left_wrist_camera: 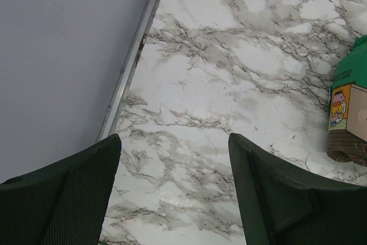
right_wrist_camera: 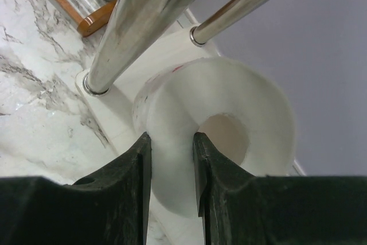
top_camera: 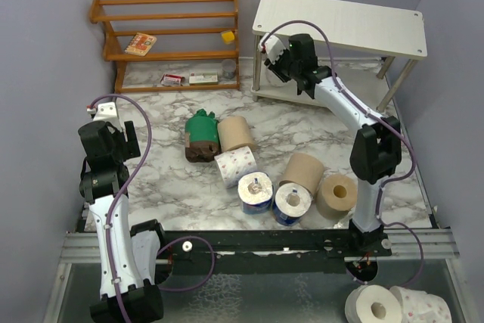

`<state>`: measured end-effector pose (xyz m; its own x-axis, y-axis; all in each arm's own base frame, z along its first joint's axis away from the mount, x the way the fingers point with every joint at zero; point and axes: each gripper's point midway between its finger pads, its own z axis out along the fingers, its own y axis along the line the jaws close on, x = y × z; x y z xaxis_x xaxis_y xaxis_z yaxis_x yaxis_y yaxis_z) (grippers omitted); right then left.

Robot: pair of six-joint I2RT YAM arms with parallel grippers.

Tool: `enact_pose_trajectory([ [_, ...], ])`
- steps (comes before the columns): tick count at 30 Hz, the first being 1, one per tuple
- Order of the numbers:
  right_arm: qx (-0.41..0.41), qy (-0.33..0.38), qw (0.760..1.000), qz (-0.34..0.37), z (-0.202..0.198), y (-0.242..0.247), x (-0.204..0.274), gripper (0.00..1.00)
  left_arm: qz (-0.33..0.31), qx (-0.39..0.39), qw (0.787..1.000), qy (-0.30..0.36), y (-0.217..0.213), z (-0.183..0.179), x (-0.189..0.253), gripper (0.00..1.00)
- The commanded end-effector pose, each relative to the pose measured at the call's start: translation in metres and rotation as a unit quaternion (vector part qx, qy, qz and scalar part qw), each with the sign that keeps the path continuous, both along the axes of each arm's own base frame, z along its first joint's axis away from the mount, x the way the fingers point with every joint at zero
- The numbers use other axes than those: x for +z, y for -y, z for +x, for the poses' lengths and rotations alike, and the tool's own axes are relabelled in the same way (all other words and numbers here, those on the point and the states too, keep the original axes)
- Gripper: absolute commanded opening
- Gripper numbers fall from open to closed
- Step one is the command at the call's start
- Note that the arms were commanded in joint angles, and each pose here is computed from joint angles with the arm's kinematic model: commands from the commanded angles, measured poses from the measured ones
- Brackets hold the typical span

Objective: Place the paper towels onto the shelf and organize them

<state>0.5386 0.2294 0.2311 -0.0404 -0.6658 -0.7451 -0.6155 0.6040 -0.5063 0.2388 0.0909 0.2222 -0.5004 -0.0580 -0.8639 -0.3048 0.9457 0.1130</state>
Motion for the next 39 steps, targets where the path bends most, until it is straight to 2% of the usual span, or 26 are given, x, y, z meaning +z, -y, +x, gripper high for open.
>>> enact_pose_trajectory([
  [1,0.009,0.033,0.999,0.033,0.016,-0.012,0.016,0.01,0.0,-0.005,1.0,0.011,0.001,0.001,0.002,0.78],
  [8,0.011,0.025,0.999,0.04,0.025,-0.018,0.001,0.02,-0.001,-0.006,1.0,0.011,0.001,0.001,0.002,0.78],
  [12,0.005,0.028,0.999,0.039,0.031,-0.019,0.001,0.12,0.0,-0.009,1.0,0.014,0.002,0.001,0.003,0.79],
  [17,0.001,0.041,0.998,0.042,0.032,-0.017,0.014,0.29,-0.001,-0.008,1.0,0.011,0.002,0.002,0.002,0.79],
  [19,0.002,0.046,0.998,0.044,0.031,-0.017,0.022,0.33,-0.001,-0.008,1.0,0.01,0.002,0.002,0.002,0.79],
  [20,0.002,0.049,0.998,0.045,0.03,-0.016,0.025,0.38,-0.001,-0.008,1.0,0.01,0.002,0.002,0.002,0.79],
  [22,0.003,0.052,0.998,0.045,0.028,-0.016,0.031,0.4,-0.001,-0.008,1.0,0.01,0.002,0.002,0.002,0.79],
  [24,0.004,0.053,0.998,0.046,0.027,-0.016,0.035,0.46,-0.001,-0.009,1.0,0.009,0.002,0.002,0.001,0.79],
  [32,0.003,0.051,0.998,0.048,0.017,-0.012,0.047,0.48,-0.001,-0.008,1.0,0.009,0.001,0.002,0.001,0.79],
  [33,0.009,0.049,0.997,0.051,0.012,-0.012,0.051,0.64,-0.001,-0.007,1.0,0.009,0.001,0.002,0.001,0.79],
  [35,0.009,0.054,0.997,0.06,0.002,-0.01,0.062,0.67,-0.001,-0.007,1.0,0.01,0.001,0.002,0.002,0.79],
  [39,0.017,0.051,0.996,0.064,-0.022,-0.009,0.083,0.68,0.002,-0.01,1.0,0.022,0.003,0.0,0.007,0.79],
])
